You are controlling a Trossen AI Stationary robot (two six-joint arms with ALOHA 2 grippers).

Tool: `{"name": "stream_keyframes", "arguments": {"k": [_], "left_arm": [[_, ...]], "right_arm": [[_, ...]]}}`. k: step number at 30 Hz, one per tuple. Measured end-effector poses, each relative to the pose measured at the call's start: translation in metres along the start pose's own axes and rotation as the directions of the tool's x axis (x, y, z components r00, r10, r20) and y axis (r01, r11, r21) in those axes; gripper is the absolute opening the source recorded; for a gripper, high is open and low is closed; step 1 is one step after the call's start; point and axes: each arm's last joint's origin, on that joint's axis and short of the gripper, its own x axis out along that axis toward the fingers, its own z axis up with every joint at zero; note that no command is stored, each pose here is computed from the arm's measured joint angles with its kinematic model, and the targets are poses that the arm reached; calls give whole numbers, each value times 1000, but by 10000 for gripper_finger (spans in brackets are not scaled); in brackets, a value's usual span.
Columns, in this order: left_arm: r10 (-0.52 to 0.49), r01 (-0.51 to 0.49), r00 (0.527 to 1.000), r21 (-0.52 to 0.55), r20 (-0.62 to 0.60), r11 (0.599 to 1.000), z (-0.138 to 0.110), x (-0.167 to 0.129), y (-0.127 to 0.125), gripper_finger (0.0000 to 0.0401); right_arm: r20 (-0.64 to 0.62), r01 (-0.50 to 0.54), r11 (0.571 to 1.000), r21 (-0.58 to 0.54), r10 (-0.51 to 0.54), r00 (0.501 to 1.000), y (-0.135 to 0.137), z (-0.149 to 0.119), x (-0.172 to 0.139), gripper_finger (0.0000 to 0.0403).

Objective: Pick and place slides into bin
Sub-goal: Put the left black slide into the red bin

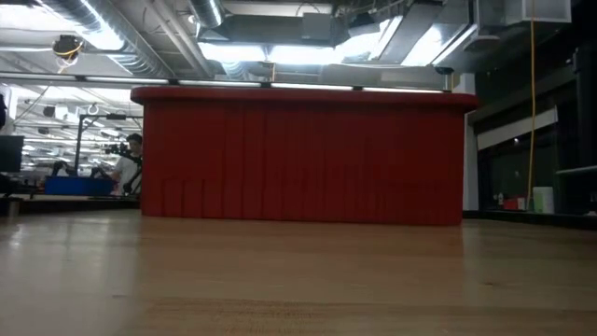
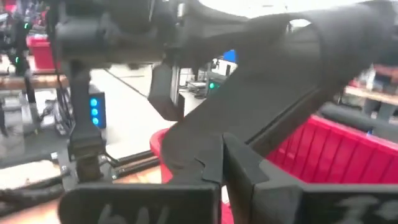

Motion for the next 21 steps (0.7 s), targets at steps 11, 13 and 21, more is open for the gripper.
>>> {"name": "stream_keyframes", "arguments": {"k": [11,13,21], "left_arm": [[-152,148,988,-99,-40,984,-47,39,5,4],[-123,118,991,-104,-43,988,-54,46,13,4],[-98,100,995,-217,19,971,-87,75,36,4]], "right_arm": [[-43,-48,994,-95,44,998,-2,-8,8,4],[-48,-51,994,-100,46,998,-6,-10,13,4],[-55,-113,988,-106,108,993,-29,-14,48,4]]}}
